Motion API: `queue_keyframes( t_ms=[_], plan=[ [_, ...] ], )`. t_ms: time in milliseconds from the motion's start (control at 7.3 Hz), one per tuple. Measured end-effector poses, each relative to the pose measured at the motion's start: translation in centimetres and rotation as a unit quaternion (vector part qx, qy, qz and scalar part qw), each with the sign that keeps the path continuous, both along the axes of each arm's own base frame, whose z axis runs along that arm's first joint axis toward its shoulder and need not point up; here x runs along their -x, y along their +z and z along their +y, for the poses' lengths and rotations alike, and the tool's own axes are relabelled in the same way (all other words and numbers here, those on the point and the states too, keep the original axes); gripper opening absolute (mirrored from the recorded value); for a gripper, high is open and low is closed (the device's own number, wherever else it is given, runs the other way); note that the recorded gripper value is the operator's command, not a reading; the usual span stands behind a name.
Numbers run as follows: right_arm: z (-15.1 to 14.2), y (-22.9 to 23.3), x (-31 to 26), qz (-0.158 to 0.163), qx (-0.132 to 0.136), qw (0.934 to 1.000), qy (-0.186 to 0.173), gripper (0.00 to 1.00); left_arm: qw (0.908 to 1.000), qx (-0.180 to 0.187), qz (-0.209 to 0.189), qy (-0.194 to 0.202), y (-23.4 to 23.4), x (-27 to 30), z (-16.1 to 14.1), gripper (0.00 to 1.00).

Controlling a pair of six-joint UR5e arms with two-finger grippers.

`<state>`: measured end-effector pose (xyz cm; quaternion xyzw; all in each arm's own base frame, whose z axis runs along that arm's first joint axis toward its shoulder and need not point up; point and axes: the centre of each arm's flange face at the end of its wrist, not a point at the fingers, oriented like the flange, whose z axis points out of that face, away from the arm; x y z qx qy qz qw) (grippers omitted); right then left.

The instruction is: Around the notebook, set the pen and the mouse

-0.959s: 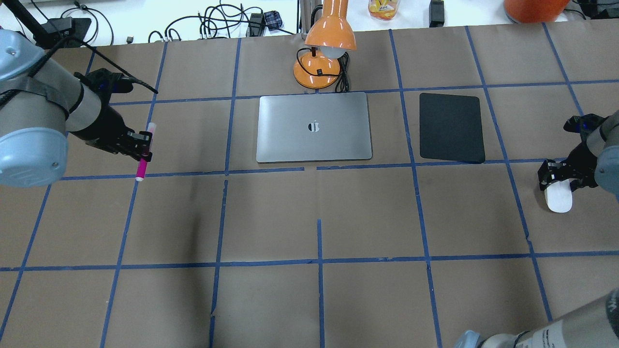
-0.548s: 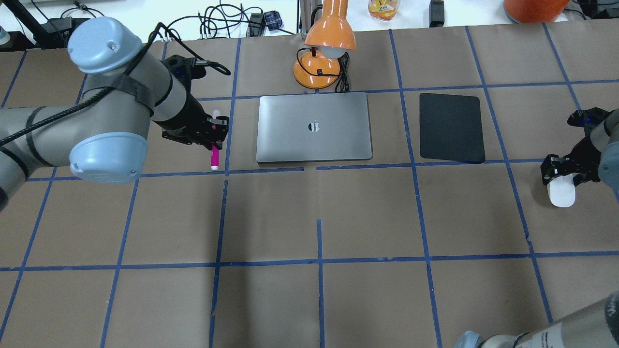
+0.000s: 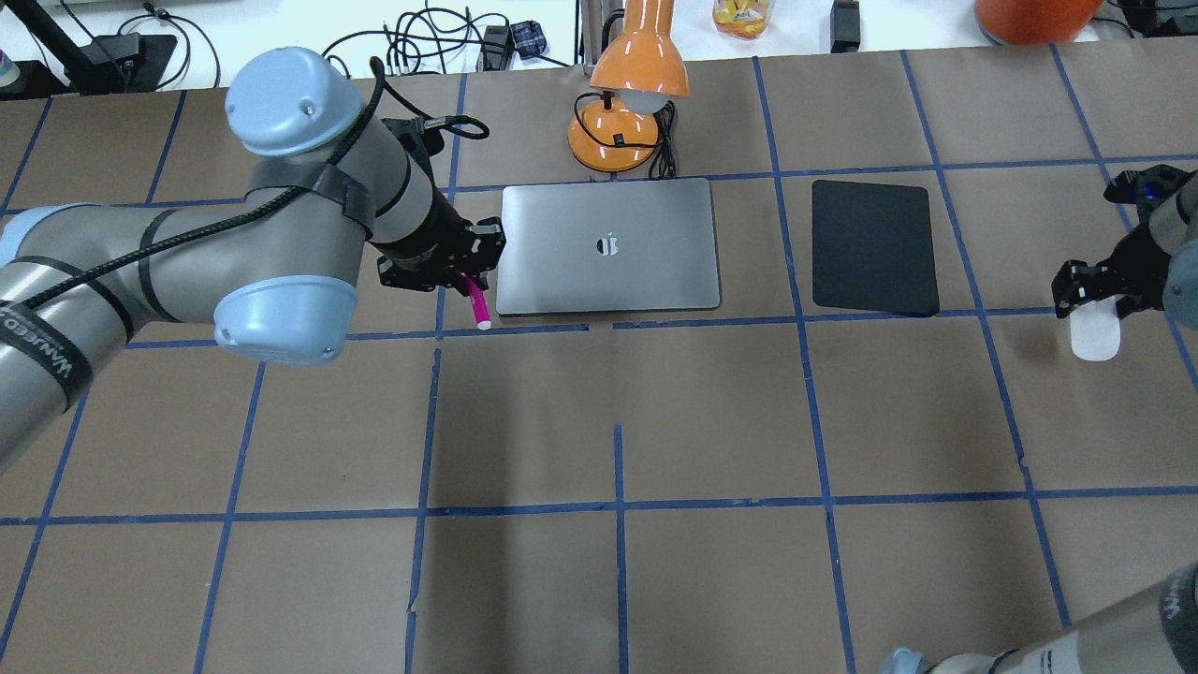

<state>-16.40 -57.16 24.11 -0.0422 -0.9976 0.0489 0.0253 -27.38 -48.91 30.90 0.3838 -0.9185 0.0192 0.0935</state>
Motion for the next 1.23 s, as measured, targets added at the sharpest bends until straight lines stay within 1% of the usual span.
queue_keyframes(
  t_ms=[137,274,411,548,685,822,959,1096,1233],
  plan=[
    [-1.5,0.1,-1.9,-0.006,0.009,0.9999,-0.001,0.49,0.9942,-0.034,0.013,0.101,-2.1,2.7,0.9,0.00],
    [-3.4,0.0,-3.9,-0.010,0.015,0.9998,-0.004,0.49,0.9805,-0.075,0.015,0.181,-4.5,4.6,1.7,0.00],
    [-5.7,-0.2,-6.1,-0.012,0.022,0.9997,-0.006,0.49,0.9650,-0.119,0.011,0.234,-7.0,5.7,2.5,0.00],
    [-8.1,-0.5,-8.7,-0.014,0.029,0.9995,-0.007,0.49,0.9489,-0.155,0.012,0.275,-8.9,6.6,3.0,0.00],
    [-10.2,-0.9,-11.4,-0.017,0.034,0.9992,-0.011,0.48,0.9360,-0.174,0.017,0.305,-9.7,7.2,3.1,0.00],
    [-11.8,-1.5,-14.0,-0.021,0.038,0.9989,-0.020,0.48,0.9294,-0.184,0.023,0.319,-10.0,7.7,2.9,0.00],
    [-12.7,-2.3,-16.1,-0.025,0.037,0.9986,-0.029,0.49,0.9277,-0.187,0.026,0.322,-10.3,8.0,2.4,0.01],
    [-12.9,-3.1,-17.2,-0.026,0.032,0.9985,-0.037,0.50,0.9275,-0.186,0.027,0.323,-10.7,8.3,1.5,0.09],
    [-12.6,-3.7,-17.6,-0.025,0.022,0.9986,-0.041,0.51,0.9274,-0.185,0.023,0.324,-11.4,8.5,0.8,0.22]
  ],
)
